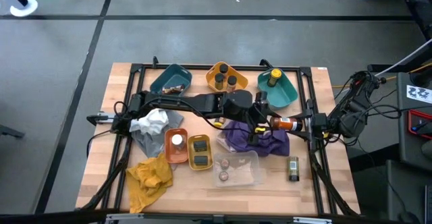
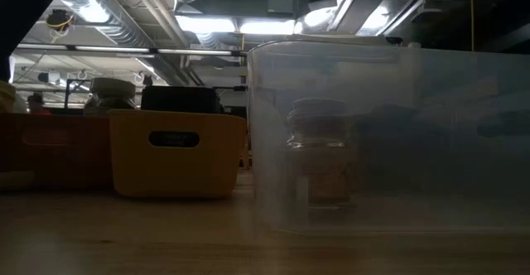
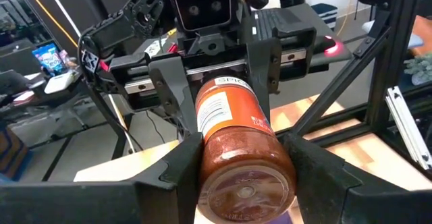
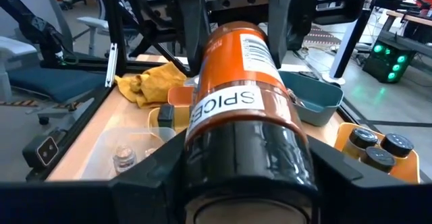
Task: Sort spices by type
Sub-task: Put the orange spice bottle into the yellow bin
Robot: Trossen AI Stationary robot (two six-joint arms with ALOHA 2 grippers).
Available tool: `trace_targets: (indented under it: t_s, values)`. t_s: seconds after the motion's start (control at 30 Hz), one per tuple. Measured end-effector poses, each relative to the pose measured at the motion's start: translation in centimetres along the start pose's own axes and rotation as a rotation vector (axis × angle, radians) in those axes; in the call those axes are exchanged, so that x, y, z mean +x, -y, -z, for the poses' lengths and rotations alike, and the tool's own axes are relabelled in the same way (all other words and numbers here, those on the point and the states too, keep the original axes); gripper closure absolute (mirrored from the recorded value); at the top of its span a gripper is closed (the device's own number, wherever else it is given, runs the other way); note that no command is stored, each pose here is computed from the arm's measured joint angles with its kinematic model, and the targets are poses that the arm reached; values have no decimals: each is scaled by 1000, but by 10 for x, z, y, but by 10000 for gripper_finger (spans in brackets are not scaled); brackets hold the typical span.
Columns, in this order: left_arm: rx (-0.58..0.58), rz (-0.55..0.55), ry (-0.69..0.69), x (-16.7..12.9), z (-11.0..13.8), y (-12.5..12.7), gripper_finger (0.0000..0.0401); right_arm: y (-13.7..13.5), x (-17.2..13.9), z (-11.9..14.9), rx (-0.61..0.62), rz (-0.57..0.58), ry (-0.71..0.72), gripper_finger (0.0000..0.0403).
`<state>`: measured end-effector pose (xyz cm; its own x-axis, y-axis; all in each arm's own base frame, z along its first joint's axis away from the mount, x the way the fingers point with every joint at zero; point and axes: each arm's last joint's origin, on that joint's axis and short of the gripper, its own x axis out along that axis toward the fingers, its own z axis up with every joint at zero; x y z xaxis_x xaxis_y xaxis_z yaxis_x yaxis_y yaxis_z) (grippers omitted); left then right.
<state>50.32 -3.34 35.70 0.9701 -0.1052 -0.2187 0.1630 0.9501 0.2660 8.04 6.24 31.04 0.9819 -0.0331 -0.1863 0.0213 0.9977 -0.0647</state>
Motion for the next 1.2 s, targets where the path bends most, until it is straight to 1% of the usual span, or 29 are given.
trace_targets:
  t_s: [0.17, 0.2, 0.33, 0.4, 0.47, 0.53, 0.6, 0.7, 0.77, 0.9, 0.97, 1.1, 1.2]
  values:
    - [-1, 1, 1, 0, 0, 0, 233, 0, 0, -2, 3, 0, 19, 203]
    - [-2, -3, -1, 0, 0, 0, 227, 0, 0, -2, 3, 0, 19, 203]
    - [-21, -49, -16, 0, 0, -1, 171, 0, 0, -3, 13, 3, 25, 202]
    - [-35, -52, -27, 0, 1, 0, 144, 0, 0, -3, 15, 16, 28, 202]
    - [-37, -55, -30, 0, 1, -1, 125, 1, 0, -3, 16, 40, 32, 202]
    - [-39, -70, -41, -4, 0, -3, 115, 1, 0, -4, 19, 67, 36, 202]
    - [-39, -94, -84, -12, -4, -5, 111, 2, 0, -4, 42, 90, 40, 202]
    - [-49, -99, -156, -37, -15, -12, 109, 3, 0, -4, 75, 110, 45, 202]
    - [-78, -92, -218, -53, -19, -16, 108, 5, -2, -7, 102, 124, 52, 202]
    - [-179, -94, -369, -75, -12, -24, 107, 9, -6, -18, 146, 136, 73, 202]
    - [-213, -101, -424, -85, -11, -29, 107, 12, -7, -26, 162, 155, 84, 202]
    - [-214, -101, -487, -94, -7, -34, 107, 24, -11, -43, 177, 209, 85, 202]
    - [-175, -87, -499, -86, 6, -30, 107, 35, -16, -54, 178, 239, 63, 202]
